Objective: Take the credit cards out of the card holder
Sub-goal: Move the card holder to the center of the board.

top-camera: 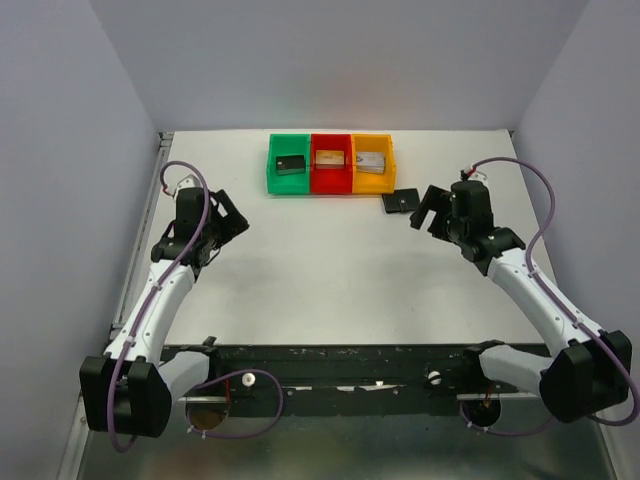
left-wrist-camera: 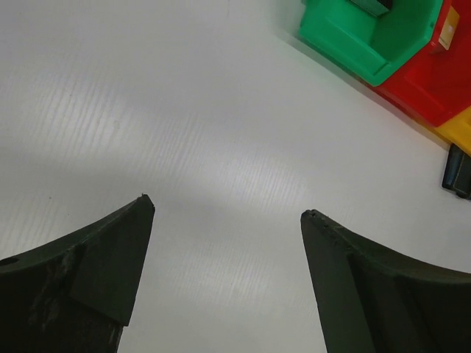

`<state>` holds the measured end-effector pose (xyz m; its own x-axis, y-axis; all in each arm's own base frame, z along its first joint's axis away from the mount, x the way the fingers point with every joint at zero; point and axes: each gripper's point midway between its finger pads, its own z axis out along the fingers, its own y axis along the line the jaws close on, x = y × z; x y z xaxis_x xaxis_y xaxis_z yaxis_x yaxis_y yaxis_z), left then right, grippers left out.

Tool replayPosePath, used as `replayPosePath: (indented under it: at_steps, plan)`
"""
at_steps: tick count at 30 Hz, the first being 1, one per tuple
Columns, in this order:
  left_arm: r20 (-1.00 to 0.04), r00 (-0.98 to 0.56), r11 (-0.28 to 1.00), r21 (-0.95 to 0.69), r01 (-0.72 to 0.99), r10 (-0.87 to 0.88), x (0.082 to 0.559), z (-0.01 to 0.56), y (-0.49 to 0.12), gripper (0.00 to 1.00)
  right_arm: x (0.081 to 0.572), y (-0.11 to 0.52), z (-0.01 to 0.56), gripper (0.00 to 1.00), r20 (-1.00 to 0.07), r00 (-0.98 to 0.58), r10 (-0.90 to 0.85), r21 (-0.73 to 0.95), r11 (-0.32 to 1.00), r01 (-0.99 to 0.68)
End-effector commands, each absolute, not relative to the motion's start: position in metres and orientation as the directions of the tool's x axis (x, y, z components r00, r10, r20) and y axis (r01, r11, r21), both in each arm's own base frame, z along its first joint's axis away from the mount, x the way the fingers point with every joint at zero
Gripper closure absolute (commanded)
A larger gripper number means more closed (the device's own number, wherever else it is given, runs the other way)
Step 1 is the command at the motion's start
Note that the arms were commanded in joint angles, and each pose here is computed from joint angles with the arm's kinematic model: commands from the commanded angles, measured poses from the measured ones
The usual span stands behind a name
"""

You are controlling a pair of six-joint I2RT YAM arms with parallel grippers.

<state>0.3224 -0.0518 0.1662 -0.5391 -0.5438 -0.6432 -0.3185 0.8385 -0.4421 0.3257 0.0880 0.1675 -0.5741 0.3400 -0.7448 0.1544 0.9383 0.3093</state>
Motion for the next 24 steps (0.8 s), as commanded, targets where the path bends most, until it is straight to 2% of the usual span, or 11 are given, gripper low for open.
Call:
replayPosePath:
  at_steps: [1, 2, 7, 8, 10, 19, 21, 24]
  plan:
    - [-0.677, -0.489, 0.834, -0.473, -0.283, -0.550, 0.327, 0.174, -0.052, 0.12, 0.344, 0.086, 0.168, 0.00, -0.699, -0.579, 0.420, 0.366, 0.905, 0.216]
    - [-0.668, -0.506, 0.833, -0.498, -0.241, -0.546, 0.328, 0.176, -0.061, 0.17, 0.350, 0.084, 0.166, 0.01, -0.680, -0.577, 0.453, 0.390, 0.889, 0.238]
    - [-0.608, -0.599, 0.782, -0.622, -0.051, -0.522, 0.327, 0.188, -0.103, 0.16, 0.380, 0.077, 0.147, 0.07, -0.587, -0.572, 0.574, 0.481, 0.815, 0.324]
    - [-0.603, -0.604, 0.771, -0.637, -0.028, -0.520, 0.326, 0.189, -0.108, 0.15, 0.387, 0.074, 0.145, 0.09, -0.571, -0.565, 0.596, 0.493, 0.799, 0.344]
    - [-0.614, -0.597, 0.761, -0.648, 0.010, -0.515, 0.325, 0.191, -0.112, 0.01, 0.398, 0.074, 0.133, 0.15, -0.520, -0.577, 0.630, 0.514, 0.770, 0.378]
    - [-0.619, -0.581, 0.763, -0.647, -0.005, -0.529, 0.310, 0.183, -0.107, 0.02, 0.449, 0.074, 0.090, 0.43, -0.387, -0.572, 0.723, 0.559, 0.677, 0.478]
    - [-0.617, -0.580, 0.763, -0.647, -0.011, -0.531, 0.308, 0.182, -0.106, 0.02, 0.457, 0.076, 0.084, 0.48, -0.363, -0.570, 0.737, 0.573, 0.659, 0.488]
    - [-0.612, -0.589, 0.761, -0.648, -0.009, -0.528, 0.308, 0.180, -0.108, 0.02, 0.467, 0.077, 0.073, 0.49, -0.341, -0.568, 0.749, 0.571, 0.645, 0.508]
